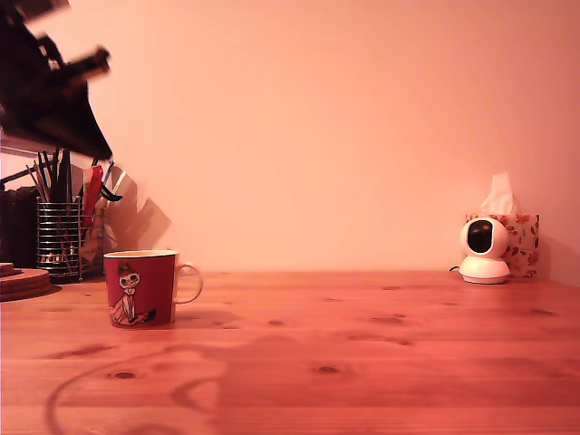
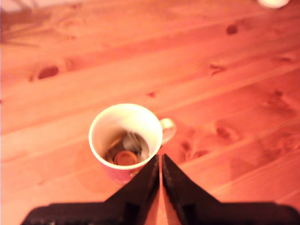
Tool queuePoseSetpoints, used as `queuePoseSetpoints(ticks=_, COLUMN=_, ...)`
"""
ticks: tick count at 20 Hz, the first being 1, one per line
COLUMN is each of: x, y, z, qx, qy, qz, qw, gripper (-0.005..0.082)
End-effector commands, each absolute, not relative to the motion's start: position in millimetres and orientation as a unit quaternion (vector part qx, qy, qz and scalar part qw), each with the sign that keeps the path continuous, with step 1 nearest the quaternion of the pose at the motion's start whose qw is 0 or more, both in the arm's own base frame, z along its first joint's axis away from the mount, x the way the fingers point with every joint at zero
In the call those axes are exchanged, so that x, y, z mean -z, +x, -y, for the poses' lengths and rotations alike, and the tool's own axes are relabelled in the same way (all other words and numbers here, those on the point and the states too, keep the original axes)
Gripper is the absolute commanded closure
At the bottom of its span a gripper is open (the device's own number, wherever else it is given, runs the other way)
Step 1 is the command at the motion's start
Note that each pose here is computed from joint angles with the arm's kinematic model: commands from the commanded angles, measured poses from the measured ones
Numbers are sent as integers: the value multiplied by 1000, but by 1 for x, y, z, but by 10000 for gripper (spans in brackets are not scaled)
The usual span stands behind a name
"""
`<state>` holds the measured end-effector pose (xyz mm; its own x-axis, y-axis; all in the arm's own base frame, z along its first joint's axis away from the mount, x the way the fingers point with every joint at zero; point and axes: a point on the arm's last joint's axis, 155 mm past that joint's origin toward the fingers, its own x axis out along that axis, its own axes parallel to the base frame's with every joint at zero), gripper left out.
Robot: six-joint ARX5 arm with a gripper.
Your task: Pick up the coffee capsules on the table and drop them inside the coffee cup
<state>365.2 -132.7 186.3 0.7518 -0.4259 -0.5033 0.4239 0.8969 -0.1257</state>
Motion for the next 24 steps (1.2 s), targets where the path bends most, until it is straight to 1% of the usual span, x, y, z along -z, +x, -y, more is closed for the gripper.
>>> queuePoseSetpoints(ticks=1, x=-180, y=355, z=132, qx=229, qy=-7, qz=-274, qw=934, gripper=790)
queuePoseSetpoints(ticks=6, x=-191, y=342, z=122, qx=225, qy=-12, qz=-263, qw=938, gripper=790)
queuePoseSetpoints(ticks=11, x=-182, y=327, z=101, qx=203, qy=-22, qz=-263, qw=943, gripper=790)
queuePoseSetpoints(ticks=14, x=-185, y=315, z=94, qx=196, qy=-37, qz=-251, qw=947, gripper=790)
queuePoseSetpoints(ticks=16, x=-185, y=307, z=93, qx=196, qy=-37, qz=-242, qw=950, gripper=790)
queuePoseSetpoints(ticks=19, x=-178, y=295, z=88, qx=186, qy=-48, qz=-234, qw=953, gripper=790)
queuePoseSetpoints(ticks=21, x=-171, y=287, z=84, qx=177, qy=-48, qz=-229, qw=956, gripper=790)
queuePoseSetpoints(ticks=24, x=-174, y=278, z=82, qx=175, qy=-54, qz=-212, qw=960, gripper=790)
